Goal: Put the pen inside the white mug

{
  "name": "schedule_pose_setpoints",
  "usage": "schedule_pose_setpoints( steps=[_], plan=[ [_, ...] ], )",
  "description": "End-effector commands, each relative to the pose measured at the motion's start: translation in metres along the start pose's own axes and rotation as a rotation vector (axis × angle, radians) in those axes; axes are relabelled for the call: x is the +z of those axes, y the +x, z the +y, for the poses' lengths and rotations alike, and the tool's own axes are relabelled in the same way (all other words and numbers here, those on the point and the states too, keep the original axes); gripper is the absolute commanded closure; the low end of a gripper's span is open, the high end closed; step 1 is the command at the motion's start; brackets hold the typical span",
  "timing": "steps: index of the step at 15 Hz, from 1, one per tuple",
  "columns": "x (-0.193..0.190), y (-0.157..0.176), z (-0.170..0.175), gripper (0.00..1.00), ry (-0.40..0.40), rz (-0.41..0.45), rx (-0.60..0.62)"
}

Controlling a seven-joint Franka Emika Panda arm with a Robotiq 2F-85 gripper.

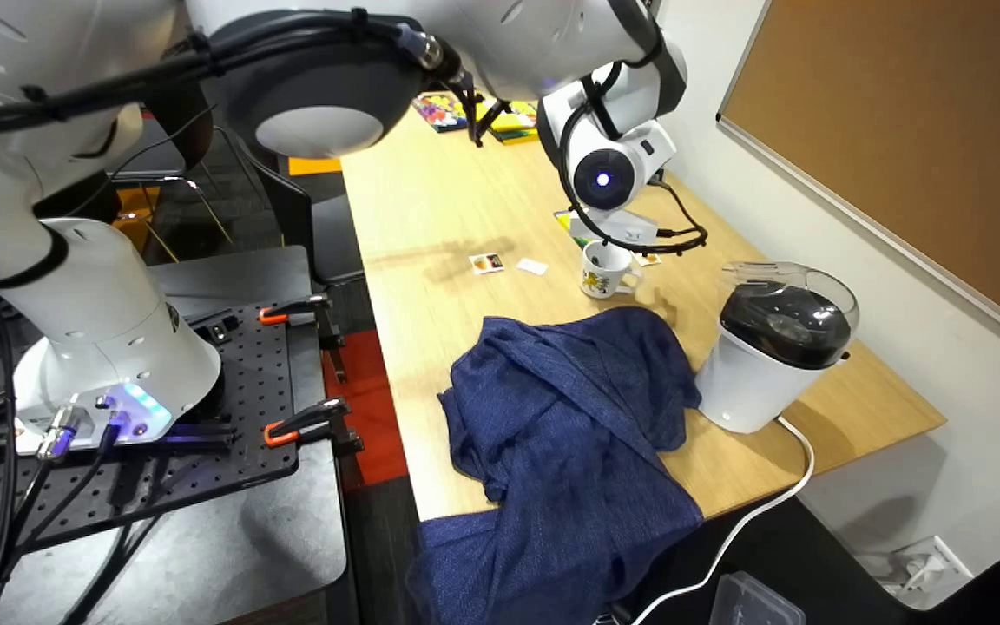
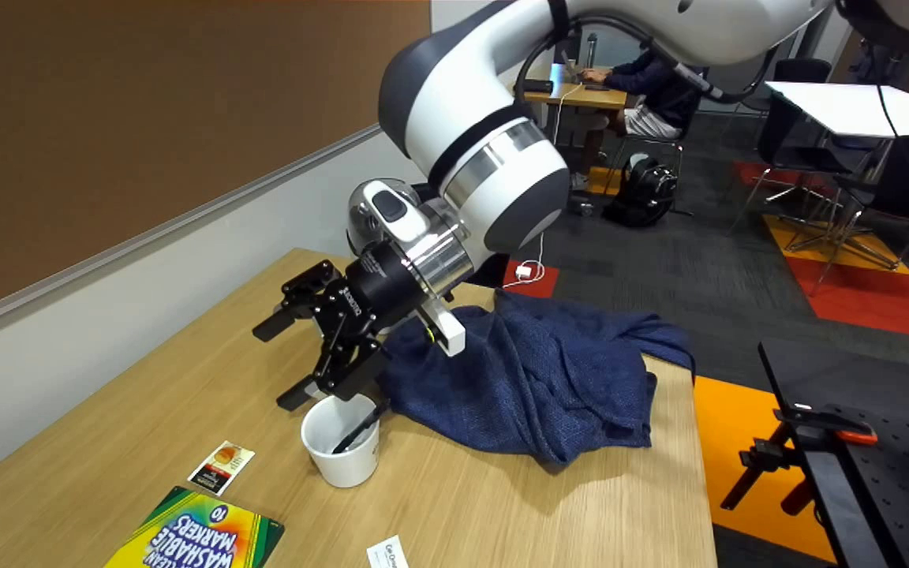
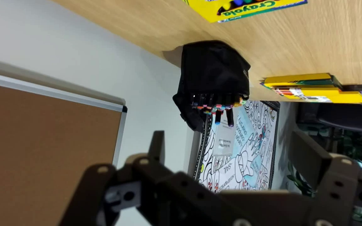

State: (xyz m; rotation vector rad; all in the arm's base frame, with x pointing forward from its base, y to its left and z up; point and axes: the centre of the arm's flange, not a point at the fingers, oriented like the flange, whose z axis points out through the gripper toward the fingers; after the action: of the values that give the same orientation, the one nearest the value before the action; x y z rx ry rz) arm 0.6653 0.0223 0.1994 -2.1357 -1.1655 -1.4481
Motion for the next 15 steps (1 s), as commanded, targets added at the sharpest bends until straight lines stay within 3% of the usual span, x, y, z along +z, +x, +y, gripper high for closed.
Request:
schedule_pose_setpoints(
  steps=[1, 9, 15],
  plan=[
    [-0.039, 0.029, -0.031, 0.0, -0.058, -0.02, -0.018],
    [-0.085, 0.083, -0.072, 0.0, -0.083, -0.082, 0.008],
    [-0.119, 0.104, -0.097, 0.0, -0.1, -0.129, 0.0]
  ],
)
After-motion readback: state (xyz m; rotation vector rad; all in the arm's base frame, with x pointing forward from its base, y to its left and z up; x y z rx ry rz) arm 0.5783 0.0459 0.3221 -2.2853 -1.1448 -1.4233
